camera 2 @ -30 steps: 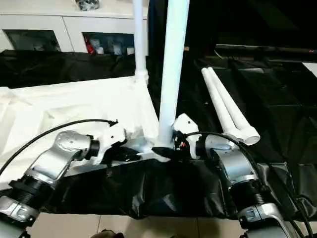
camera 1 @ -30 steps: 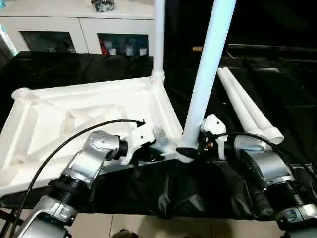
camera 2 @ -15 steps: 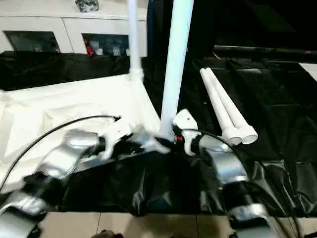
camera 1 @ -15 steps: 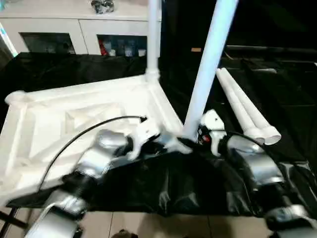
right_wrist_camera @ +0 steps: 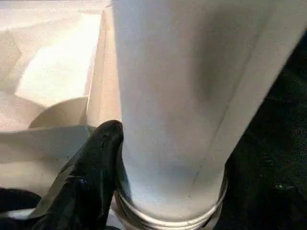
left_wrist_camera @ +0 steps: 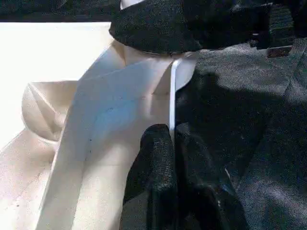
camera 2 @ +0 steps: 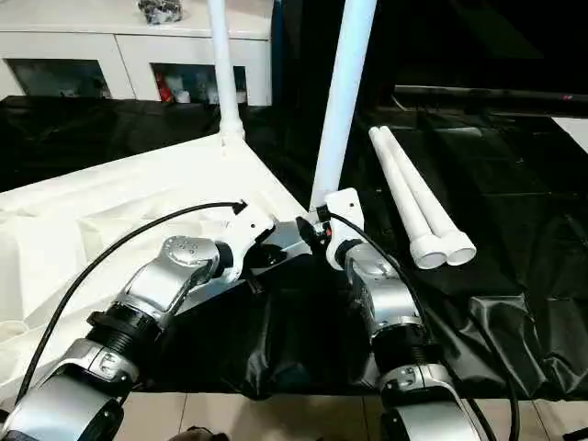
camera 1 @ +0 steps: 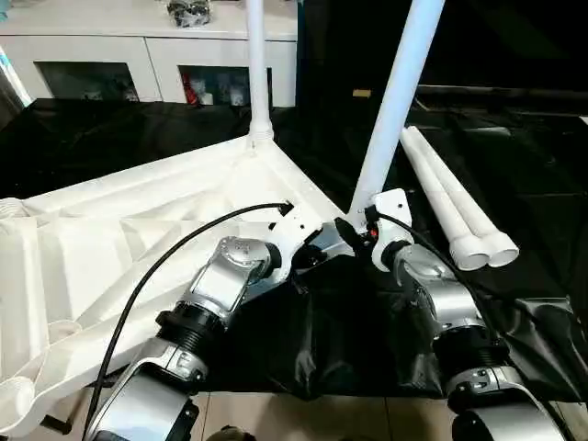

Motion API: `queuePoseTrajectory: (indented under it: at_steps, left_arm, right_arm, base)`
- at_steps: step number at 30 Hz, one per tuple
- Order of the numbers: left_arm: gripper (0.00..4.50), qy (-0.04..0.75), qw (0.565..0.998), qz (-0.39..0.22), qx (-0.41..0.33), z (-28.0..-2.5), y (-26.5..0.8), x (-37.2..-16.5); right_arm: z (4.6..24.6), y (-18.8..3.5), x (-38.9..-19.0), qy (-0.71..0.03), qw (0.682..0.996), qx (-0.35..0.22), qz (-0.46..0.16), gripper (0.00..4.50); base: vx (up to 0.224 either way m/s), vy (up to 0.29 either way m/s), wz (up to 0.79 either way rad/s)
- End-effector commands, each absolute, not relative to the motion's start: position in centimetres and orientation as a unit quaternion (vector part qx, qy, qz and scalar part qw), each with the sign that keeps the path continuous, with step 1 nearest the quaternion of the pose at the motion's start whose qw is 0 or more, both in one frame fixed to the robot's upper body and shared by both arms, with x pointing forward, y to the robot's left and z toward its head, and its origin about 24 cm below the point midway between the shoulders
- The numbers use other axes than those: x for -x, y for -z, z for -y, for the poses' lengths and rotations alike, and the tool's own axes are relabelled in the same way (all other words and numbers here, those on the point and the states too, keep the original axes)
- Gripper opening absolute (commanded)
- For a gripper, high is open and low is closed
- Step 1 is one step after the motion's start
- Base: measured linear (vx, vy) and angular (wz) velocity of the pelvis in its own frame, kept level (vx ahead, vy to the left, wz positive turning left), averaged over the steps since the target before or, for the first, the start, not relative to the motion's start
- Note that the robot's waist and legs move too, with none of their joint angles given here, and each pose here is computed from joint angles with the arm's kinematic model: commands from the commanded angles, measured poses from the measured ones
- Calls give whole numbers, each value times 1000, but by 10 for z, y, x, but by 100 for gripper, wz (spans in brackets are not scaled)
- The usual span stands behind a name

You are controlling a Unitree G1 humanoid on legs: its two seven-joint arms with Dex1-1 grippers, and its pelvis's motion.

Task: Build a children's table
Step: Rotate leg to tighten

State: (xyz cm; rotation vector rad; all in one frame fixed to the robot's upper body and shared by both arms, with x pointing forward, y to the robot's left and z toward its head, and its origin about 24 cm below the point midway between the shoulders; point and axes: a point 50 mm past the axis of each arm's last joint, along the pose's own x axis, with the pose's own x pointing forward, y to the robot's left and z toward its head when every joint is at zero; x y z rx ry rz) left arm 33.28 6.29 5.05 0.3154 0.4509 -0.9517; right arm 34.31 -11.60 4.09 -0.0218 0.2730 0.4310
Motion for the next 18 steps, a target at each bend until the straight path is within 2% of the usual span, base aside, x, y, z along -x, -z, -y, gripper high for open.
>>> queuePoseTrajectory:
  at_steps: [1, 4, 7, 10, 13, 15, 18]
  left_arm:
    - [0, 472, 854, -162, -151, -44, -68, -335]
    - [0, 488, 844, -154, -161, -55, -68, -334]
    - [0, 497, 839, -149, -163, -59, -68, -332]
    - [0, 542, 811, -146, -166, -71, -67, -322]
    - [0, 572, 790, -143, -166, -74, -67, -316]
    - [0, 619, 752, -149, -171, -80, -68, -304]
    - [0, 633, 738, -151, -178, -84, -67, -301]
  right_arm:
    - [71, -40, -335, -307, 941, -28, -138, 339]
    - [84, -45, -337, -320, 939, 2, -128, 357]
    - [88, -47, -337, -333, 935, 9, -126, 357]
    - [103, -53, -330, -395, 910, 37, -122, 357]
    - [110, -53, -325, -423, 896, 53, -125, 357]
    - [120, -54, -316, -480, 863, 78, -136, 357]
    - [123, -55, -311, -508, 845, 82, -146, 357]
  base:
    - [0, 0, 0]
    - [0, 0, 0]
    - [0, 0, 0]
    - [0, 0, 0]
    - [0, 0, 0]
    - [0, 0, 0]
    - [0, 0, 0]
